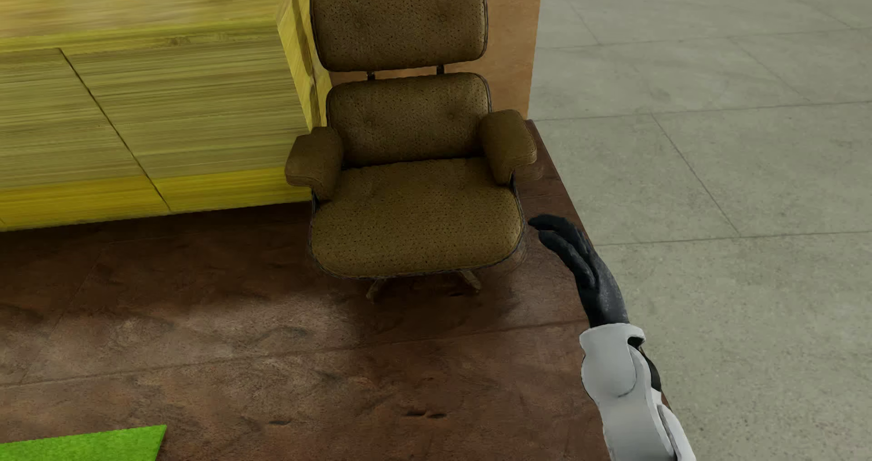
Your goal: Head to the light purple armchair
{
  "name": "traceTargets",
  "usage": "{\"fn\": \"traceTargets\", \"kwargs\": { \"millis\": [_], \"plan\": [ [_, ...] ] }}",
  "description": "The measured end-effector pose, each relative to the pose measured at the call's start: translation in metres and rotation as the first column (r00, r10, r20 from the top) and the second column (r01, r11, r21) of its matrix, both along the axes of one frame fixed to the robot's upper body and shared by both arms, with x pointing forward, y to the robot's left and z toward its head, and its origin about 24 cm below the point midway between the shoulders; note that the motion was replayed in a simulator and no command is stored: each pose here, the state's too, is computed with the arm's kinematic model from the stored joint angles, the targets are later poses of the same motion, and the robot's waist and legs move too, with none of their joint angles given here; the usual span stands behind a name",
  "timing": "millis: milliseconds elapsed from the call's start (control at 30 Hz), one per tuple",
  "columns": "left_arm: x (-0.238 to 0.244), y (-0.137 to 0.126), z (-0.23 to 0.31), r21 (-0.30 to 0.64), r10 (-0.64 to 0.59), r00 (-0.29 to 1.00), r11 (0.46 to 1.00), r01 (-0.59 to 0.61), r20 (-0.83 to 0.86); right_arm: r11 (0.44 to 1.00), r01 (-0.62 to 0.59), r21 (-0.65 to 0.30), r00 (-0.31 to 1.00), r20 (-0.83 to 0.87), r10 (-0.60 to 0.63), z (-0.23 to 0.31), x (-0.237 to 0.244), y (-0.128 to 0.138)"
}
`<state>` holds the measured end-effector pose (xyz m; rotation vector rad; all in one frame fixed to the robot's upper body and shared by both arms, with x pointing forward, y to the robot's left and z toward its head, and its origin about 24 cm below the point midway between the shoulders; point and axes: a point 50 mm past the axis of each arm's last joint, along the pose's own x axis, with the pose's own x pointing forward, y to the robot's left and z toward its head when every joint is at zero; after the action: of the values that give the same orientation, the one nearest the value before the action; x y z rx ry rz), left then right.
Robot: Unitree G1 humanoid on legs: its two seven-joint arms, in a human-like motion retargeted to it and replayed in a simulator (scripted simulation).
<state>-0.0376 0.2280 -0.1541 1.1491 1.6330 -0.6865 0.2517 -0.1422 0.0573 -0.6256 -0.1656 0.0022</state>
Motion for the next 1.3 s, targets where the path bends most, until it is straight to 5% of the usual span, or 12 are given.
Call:
{"fn": "traceTargets", "kwargs": {
  "millis": [133, 200, 267, 333, 367, 433, 500, 567, 800, 967, 1133, 1300],
  "plan": [
    [0.034, -0.019, 0.000, 0.018, 0.343, 0.912, 0.935, -0.355, 0.224, 0.961, 0.244, -0.129, 0.913, -0.305, -0.272, -0.064, -0.014, -0.045],
    [0.088, -0.022, 0.008, 0.032, 0.285, 0.844, 0.942, -0.335, 0.455, 0.918, 0.295, -0.265, 0.647, -0.652, -0.396, -0.135, -0.052, -0.063],
    [0.147, -0.026, 0.021, -0.063, 0.258, 0.746, 0.958, -0.280, 0.614, 0.917, 0.103, -0.385, 0.219, -0.890, -0.399, -0.195, -0.122, -0.075],
    [0.206, -0.032, 0.040, -0.189, 0.236, 0.662, 0.971, -0.144, 0.711, 0.851, -0.462, -0.250, -0.080, -0.944, -0.321, -0.223, -0.192, -0.062],
    [0.230, -0.035, 0.053, -0.206, 0.198, 0.619, 0.977, -0.059, 0.760, 0.826, -0.548, -0.129, -0.159, -0.954, -0.255, -0.227, -0.216, -0.053],
    [0.262, -0.035, 0.082, -0.146, 0.094, 0.489, 0.987, 0.068, 0.867, 0.965, -0.247, -0.084, -0.235, -0.961, -0.143, -0.227, -0.254, -0.050],
    [0.268, -0.034, 0.098, -0.115, 0.088, 0.349, 0.992, 0.055, 0.933, 0.987, -0.005, -0.160, -0.188, -0.969, -0.158, -0.225, -0.266, -0.050],
    [0.256, -0.032, 0.089, -0.191, 0.193, 0.344, 0.981, -0.040, 0.919, 0.966, -0.036, -0.257, -0.060, -0.964, -0.259, -0.221, -0.253, -0.053],
    [0.148, -0.024, 0.009, -0.046, 0.176, 0.857, 0.983, -0.175, 0.485, 0.941, -0.053, -0.334, 0.350, -0.889, -0.296, -0.194, -0.147, -0.051],
    [0.082, -0.023, -0.004, -0.065, 0.253, 0.923, 0.968, -0.244, 0.289, 0.965, 0.021, -0.263, 0.577, -0.785, -0.226, -0.166, -0.093, -0.039],
    [0.089, -0.013, -0.002, -0.050, 0.149, 0.950, 0.989, -0.141, 0.274, 0.964, 0.017, -0.264, 0.551, -0.802, -0.230, -0.171, -0.103, -0.039],
    [0.164, -0.017, 0.017, -0.034, 0.003, 0.843, 0.999, 0.019, 0.537, 0.946, 0.043, -0.320, 0.258, -0.912, -0.320, -0.202, -0.167, -0.058]
  ]
}}
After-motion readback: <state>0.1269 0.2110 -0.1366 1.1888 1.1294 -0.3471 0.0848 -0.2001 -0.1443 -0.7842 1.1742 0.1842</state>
